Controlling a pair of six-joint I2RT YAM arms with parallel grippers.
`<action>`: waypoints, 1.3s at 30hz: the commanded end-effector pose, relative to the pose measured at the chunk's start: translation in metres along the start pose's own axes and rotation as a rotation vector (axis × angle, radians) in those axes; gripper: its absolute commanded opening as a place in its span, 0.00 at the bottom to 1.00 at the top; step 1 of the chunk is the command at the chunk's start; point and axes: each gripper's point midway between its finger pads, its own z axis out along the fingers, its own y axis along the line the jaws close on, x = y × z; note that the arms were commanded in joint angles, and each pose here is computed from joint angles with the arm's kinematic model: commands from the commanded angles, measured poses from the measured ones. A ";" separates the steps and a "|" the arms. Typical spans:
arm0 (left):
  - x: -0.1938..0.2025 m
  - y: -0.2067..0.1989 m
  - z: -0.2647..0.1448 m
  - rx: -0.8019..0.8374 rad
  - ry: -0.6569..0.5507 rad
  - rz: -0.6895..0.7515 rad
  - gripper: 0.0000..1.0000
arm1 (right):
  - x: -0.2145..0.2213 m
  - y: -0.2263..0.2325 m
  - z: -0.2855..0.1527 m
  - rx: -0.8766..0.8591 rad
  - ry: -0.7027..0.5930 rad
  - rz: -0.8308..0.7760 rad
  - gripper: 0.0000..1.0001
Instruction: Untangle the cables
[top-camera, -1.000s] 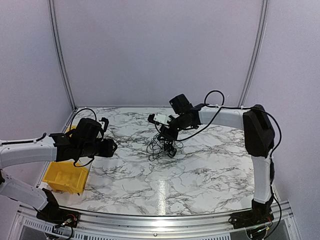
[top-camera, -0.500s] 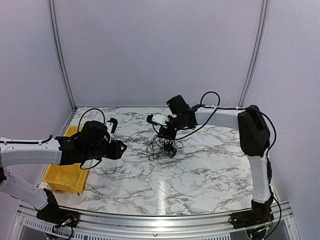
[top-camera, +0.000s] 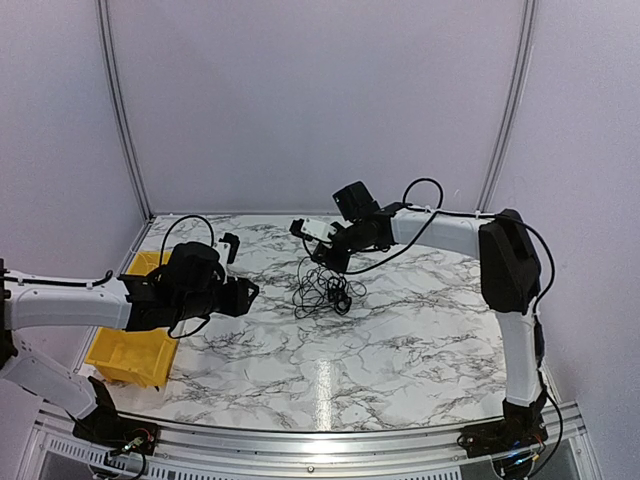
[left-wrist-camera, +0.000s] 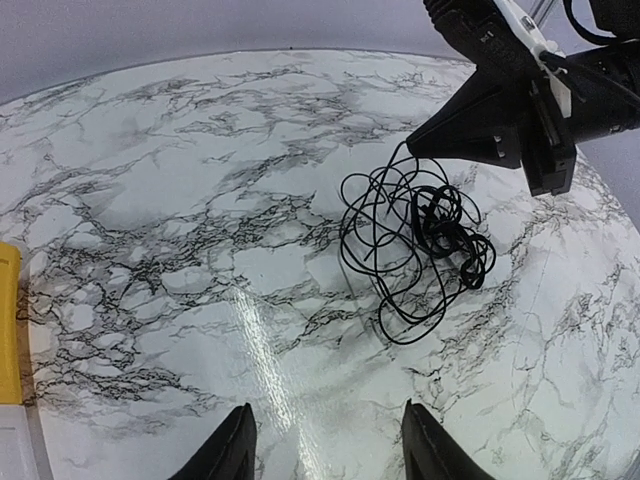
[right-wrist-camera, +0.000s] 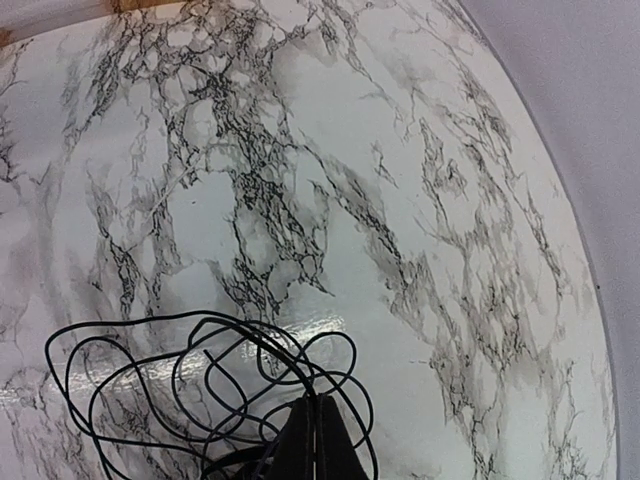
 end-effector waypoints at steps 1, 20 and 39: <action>-0.012 -0.003 0.002 -0.006 -0.079 0.023 0.54 | -0.057 -0.004 -0.063 0.005 -0.145 0.000 0.00; -0.092 -0.131 0.041 0.312 -0.263 0.147 0.60 | -0.140 0.031 -0.223 -0.072 -0.414 -0.001 0.00; -0.023 -0.146 0.151 0.345 -0.174 0.100 0.24 | -0.211 0.021 -0.438 0.102 -0.779 -0.125 0.00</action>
